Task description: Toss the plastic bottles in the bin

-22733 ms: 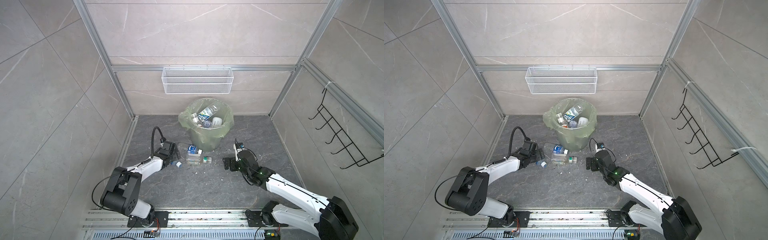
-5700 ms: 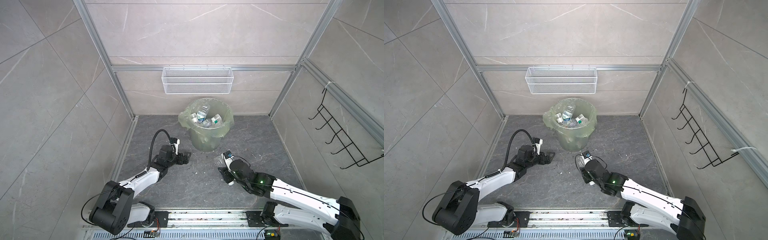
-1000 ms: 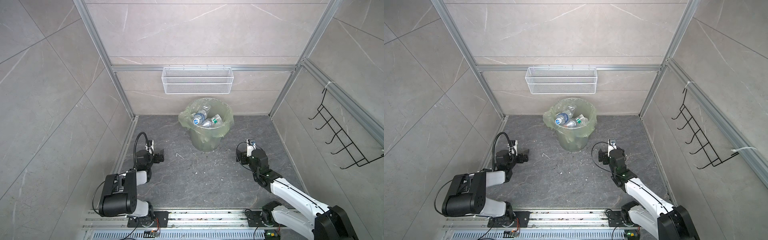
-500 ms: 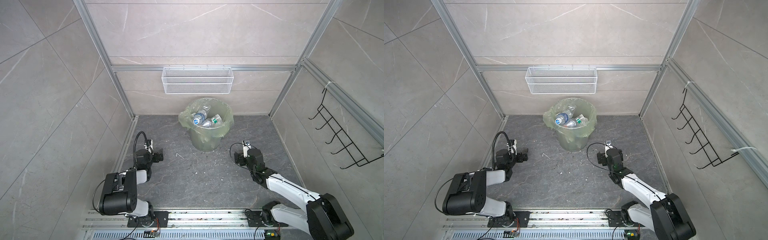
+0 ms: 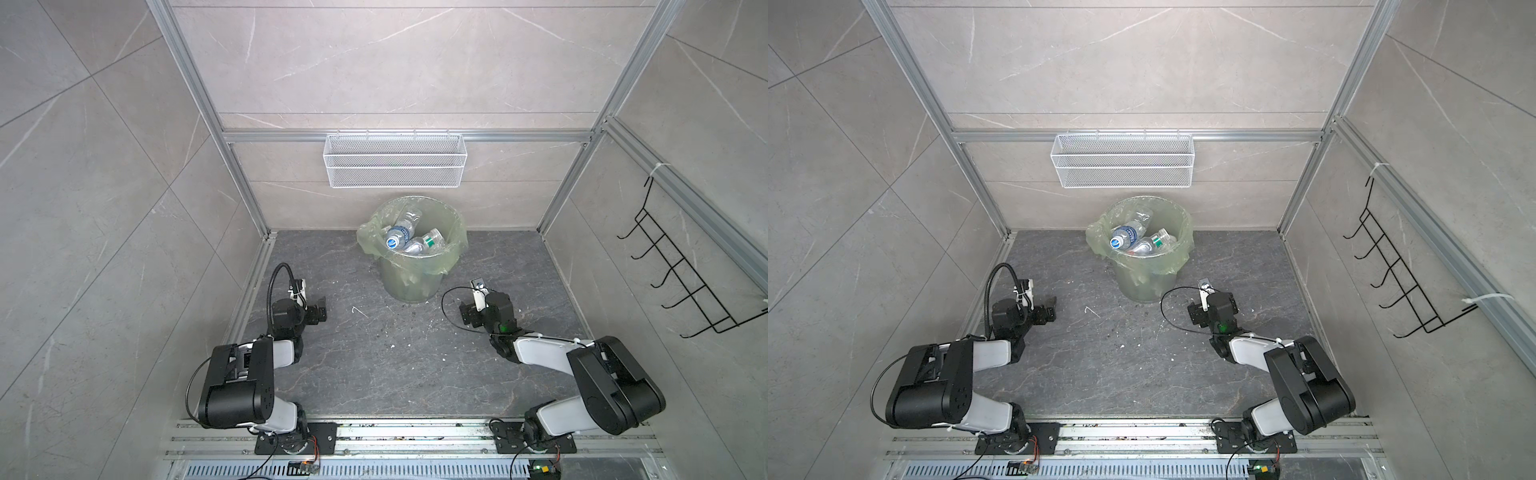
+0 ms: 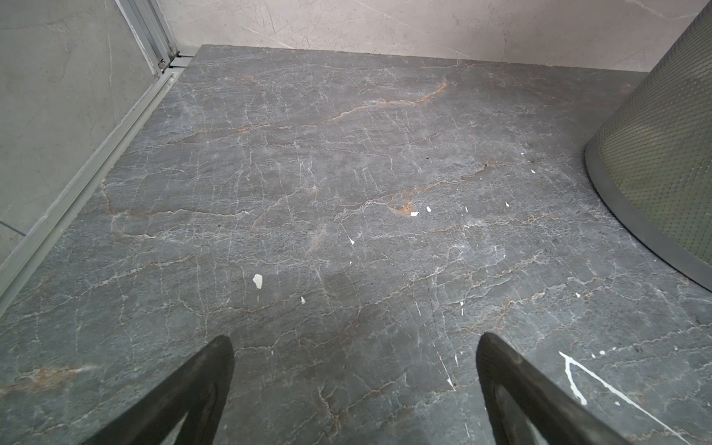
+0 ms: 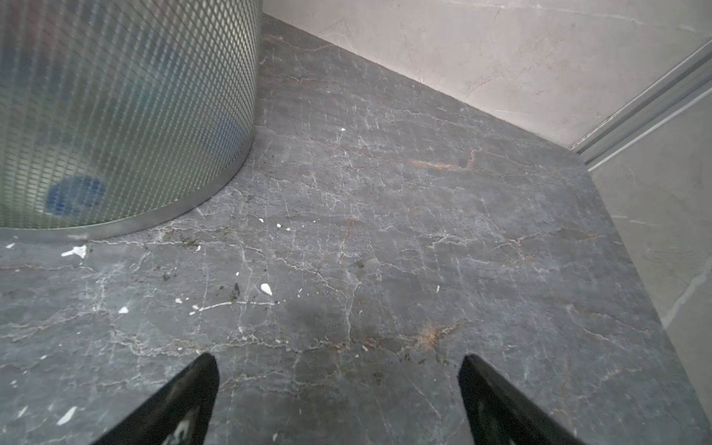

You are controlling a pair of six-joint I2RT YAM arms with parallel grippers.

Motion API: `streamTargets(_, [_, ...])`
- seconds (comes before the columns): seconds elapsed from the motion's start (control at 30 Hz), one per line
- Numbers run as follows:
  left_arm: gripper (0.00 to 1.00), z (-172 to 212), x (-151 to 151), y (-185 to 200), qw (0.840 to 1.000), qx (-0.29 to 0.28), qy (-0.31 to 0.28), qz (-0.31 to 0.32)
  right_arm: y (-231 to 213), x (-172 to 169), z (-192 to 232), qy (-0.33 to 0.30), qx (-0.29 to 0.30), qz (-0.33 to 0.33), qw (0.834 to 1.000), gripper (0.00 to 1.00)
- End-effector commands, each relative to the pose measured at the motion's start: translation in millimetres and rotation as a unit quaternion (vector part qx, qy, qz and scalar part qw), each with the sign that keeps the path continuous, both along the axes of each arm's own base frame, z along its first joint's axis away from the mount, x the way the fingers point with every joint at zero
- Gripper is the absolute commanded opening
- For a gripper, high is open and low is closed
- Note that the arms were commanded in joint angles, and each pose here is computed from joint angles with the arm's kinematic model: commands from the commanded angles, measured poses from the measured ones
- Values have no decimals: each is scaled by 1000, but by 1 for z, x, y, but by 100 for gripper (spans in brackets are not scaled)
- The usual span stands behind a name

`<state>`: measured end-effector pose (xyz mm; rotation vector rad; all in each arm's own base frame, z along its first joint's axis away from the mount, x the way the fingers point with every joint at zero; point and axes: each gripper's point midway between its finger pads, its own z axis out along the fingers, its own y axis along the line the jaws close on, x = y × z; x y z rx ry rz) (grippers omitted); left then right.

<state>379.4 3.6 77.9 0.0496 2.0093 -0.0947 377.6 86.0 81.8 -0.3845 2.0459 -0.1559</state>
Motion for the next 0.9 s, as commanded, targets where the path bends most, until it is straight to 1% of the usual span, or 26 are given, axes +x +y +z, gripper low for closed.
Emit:
streamTargets(0.0, [100, 10, 5, 0, 1000, -3, -28, -3, 6, 10, 14, -23, 19, 22, 999, 99])
streamTargets(0.1, [100, 10, 5, 1, 1000, -4, -27, -2, -5, 14, 14, -16, 46, 10, 999, 96])
streamTargets(0.2, [100, 11, 2, -6, 999, -8, -39, -26, -22, 12, 20, -40, 86, -12, 995, 95])
streamTargets(0.3, [100, 10, 1, -7, 999, -11, -37, -30, -36, 8, 18, -62, 111, -30, 991, 97])
streamTargets(0.4, [100, 11, 2, -6, 999, -11, -38, -29, -42, 11, 10, -61, 134, -32, 989, 100])
streamTargets(0.5, [100, 11, 2, -6, 999, -11, -37, -30, -45, 11, 9, -58, 143, -31, 987, 100])
streamTargets(0.7, [100, 12, 1, -7, 999, -10, -39, -30, -46, 10, 9, -60, 138, -31, 988, 100])
streamTargets(0.77, [100, 12, 2, -6, 999, -11, -40, -30, -51, 10, 9, -62, 136, -45, 988, 100])
streamTargets(0.87, [100, 11, 1, -7, 999, -11, -39, -30, -51, 12, 9, -61, 137, -46, 988, 100])
